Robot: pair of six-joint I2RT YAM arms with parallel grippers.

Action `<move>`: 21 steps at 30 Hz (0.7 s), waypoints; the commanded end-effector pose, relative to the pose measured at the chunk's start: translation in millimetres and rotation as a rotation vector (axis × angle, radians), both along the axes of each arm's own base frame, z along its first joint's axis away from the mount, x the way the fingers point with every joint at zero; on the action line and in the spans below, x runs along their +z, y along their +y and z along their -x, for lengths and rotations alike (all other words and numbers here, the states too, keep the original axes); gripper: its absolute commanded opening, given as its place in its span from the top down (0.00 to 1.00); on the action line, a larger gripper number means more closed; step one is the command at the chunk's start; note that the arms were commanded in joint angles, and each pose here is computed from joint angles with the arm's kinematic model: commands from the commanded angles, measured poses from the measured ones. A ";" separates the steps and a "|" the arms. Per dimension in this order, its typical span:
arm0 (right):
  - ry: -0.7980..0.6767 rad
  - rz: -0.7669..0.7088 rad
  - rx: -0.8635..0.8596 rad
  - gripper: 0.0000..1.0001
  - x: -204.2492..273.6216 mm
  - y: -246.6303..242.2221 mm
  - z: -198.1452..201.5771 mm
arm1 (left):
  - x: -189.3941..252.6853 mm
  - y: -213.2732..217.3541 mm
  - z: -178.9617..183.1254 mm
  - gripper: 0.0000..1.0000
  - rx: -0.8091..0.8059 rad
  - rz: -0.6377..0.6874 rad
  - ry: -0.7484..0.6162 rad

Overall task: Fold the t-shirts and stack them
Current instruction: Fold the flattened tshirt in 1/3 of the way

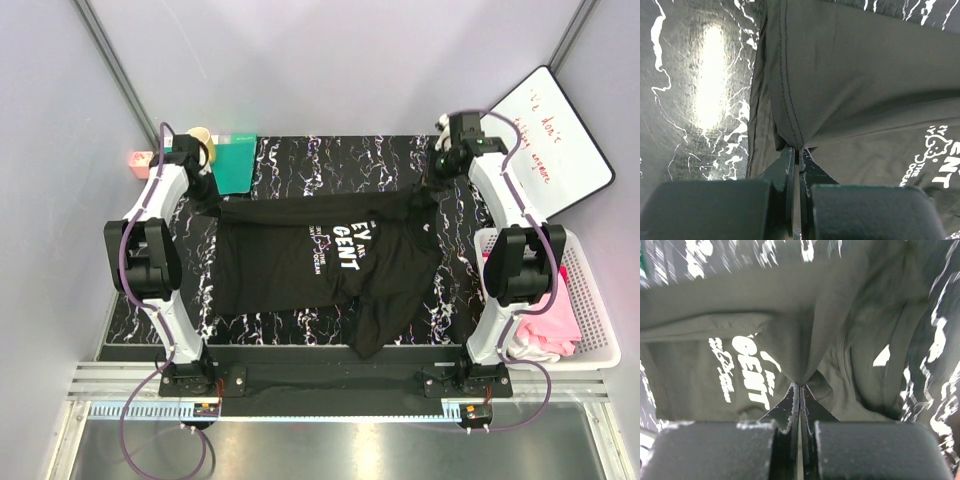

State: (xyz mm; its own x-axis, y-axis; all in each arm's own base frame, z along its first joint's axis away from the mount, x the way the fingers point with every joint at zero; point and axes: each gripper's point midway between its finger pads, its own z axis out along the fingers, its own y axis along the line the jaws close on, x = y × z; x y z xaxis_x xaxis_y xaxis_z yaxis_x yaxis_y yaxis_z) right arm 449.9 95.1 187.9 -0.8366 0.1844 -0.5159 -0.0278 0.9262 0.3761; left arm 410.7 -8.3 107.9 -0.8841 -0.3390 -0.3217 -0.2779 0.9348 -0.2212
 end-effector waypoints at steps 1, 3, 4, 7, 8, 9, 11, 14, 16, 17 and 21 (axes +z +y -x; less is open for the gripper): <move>0.057 -0.035 -0.005 1.00 -9.4 3.8 23.7 | -3.0 5.0 7.5 1.00 0.020 -0.015 0.031; 0.098 -0.050 0.001 1.00 -20.9 6.4 31.5 | -9.4 5.2 8.0 1.00 0.027 -0.015 0.052; 0.112 -0.052 0.001 1.00 -24.1 6.7 33.8 | -12.0 6.7 9.2 1.00 0.031 -0.022 0.065; 0.186 -0.050 0.006 1.00 -39.0 6.7 45.8 | -21.1 8.5 13.4 1.00 0.036 -0.028 0.113; 0.205 -0.039 0.010 1.00 -44.1 5.1 48.4 | -22.0 9.7 13.1 1.00 0.037 -0.034 0.118; 0.223 -0.036 0.012 1.00 -47.8 4.8 51.9 | -26.5 9.3 14.6 1.00 0.036 -0.031 0.133; 0.266 -0.026 0.017 1.00 -55.2 3.9 60.2 | -31.9 10.1 19.3 1.00 0.037 -0.036 0.159; 0.342 -0.013 0.019 1.00 -70.2 1.5 75.1 | -41.7 9.4 27.4 1.00 0.039 -0.033 0.202; 0.390 -0.006 0.012 1.00 -78.7 -1.1 84.8 | -48.2 10.5 33.7 1.00 0.047 -0.040 0.229; 0.412 0.001 0.007 1.00 -83.4 -1.9 89.0 | -49.4 10.4 35.9 1.00 0.047 -0.040 0.237; 0.493 0.023 -0.024 1.00 -98.4 -6.3 101.7 | -51.8 12.1 42.1 0.45 0.056 -0.051 0.257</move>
State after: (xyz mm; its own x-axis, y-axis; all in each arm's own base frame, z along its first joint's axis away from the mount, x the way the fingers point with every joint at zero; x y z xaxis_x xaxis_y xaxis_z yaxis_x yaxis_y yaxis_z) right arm 364.5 94.4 101.9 -0.9713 0.1867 -0.1476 0.1227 0.9242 0.3616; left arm 377.1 -3.3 57.0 -0.9245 -0.3607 -0.1231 -0.3455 0.9295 -0.1290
